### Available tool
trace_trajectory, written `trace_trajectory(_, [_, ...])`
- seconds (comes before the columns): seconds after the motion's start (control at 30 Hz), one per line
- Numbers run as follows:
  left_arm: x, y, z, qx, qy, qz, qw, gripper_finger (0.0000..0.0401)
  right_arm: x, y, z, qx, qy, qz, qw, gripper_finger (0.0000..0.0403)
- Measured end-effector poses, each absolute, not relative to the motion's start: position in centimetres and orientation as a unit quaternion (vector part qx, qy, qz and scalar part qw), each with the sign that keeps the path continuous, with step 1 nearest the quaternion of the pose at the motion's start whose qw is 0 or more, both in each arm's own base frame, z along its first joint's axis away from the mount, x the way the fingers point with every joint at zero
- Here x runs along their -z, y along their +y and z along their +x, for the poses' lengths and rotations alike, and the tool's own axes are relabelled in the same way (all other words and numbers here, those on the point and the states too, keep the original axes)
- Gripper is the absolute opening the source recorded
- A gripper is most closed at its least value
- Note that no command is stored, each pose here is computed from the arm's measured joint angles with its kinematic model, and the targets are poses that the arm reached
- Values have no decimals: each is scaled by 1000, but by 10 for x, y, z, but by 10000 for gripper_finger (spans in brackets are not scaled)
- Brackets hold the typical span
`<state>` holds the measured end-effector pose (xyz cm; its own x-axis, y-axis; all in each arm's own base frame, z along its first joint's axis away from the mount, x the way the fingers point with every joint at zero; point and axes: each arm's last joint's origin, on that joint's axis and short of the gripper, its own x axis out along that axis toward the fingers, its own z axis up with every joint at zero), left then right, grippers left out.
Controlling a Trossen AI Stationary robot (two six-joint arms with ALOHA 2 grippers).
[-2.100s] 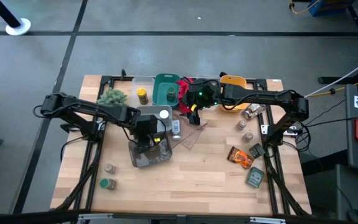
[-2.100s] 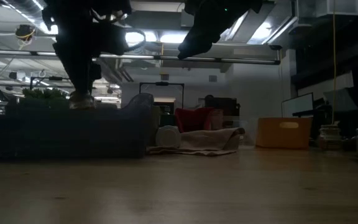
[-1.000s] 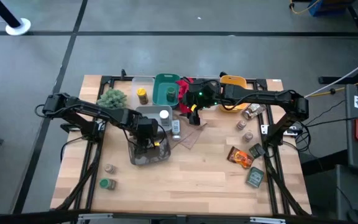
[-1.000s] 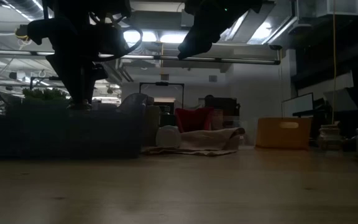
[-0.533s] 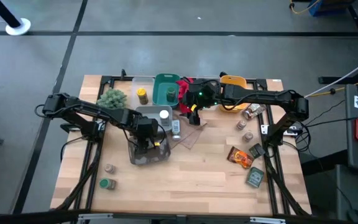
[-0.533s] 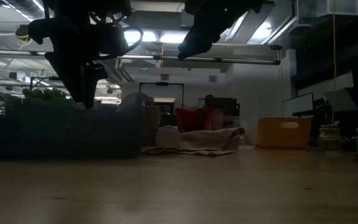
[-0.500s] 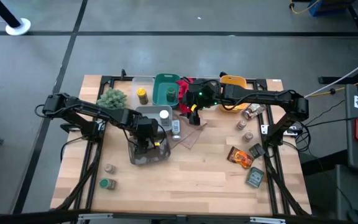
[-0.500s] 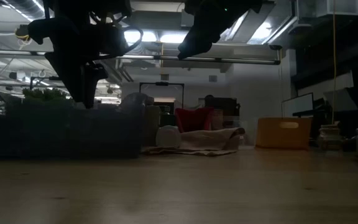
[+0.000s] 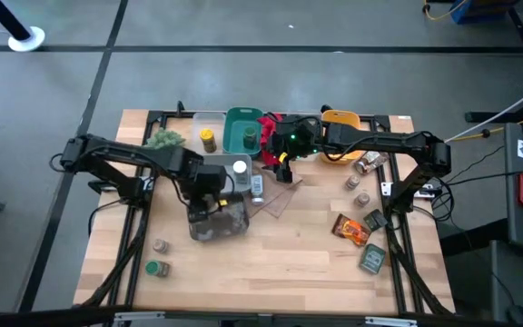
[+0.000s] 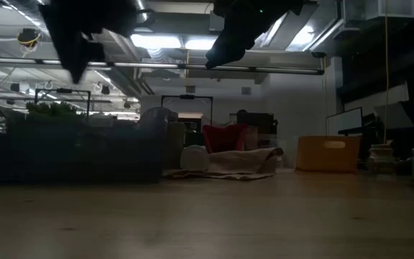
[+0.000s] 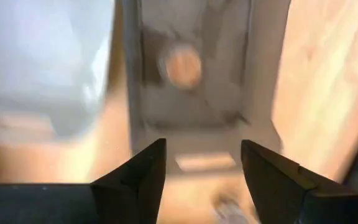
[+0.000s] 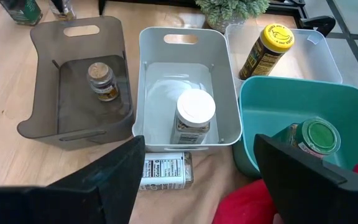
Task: Sort spices by type
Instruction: Put the brown seasoning bottle into the black bin
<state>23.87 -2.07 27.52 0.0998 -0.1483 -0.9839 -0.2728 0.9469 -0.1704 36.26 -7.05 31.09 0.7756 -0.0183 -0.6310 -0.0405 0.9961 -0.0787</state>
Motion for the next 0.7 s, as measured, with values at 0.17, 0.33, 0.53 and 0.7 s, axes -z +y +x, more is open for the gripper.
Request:
trace_trajectory(0.17, [-271, -38, 219, -74, 732, -213, 643, 189, -311, -71, 363, -6, 335, -44, 941, 301])
trace_trajectory(0.33, [-267, -63, 204, -73, 768, -187, 608, 189, -311, -71, 363, -6, 335, -44, 941, 301])
trace_trajectory(0.53, [-256, -92, 188, -60, 792, -159, 586, 189, -311, -71, 363, -6, 335, -44, 941, 301])
trace_trajectory(0.7, [-245, -112, 177, -52, 803, -167, 569, 189, -311, -71, 363, -6, 335, -44, 941, 301])
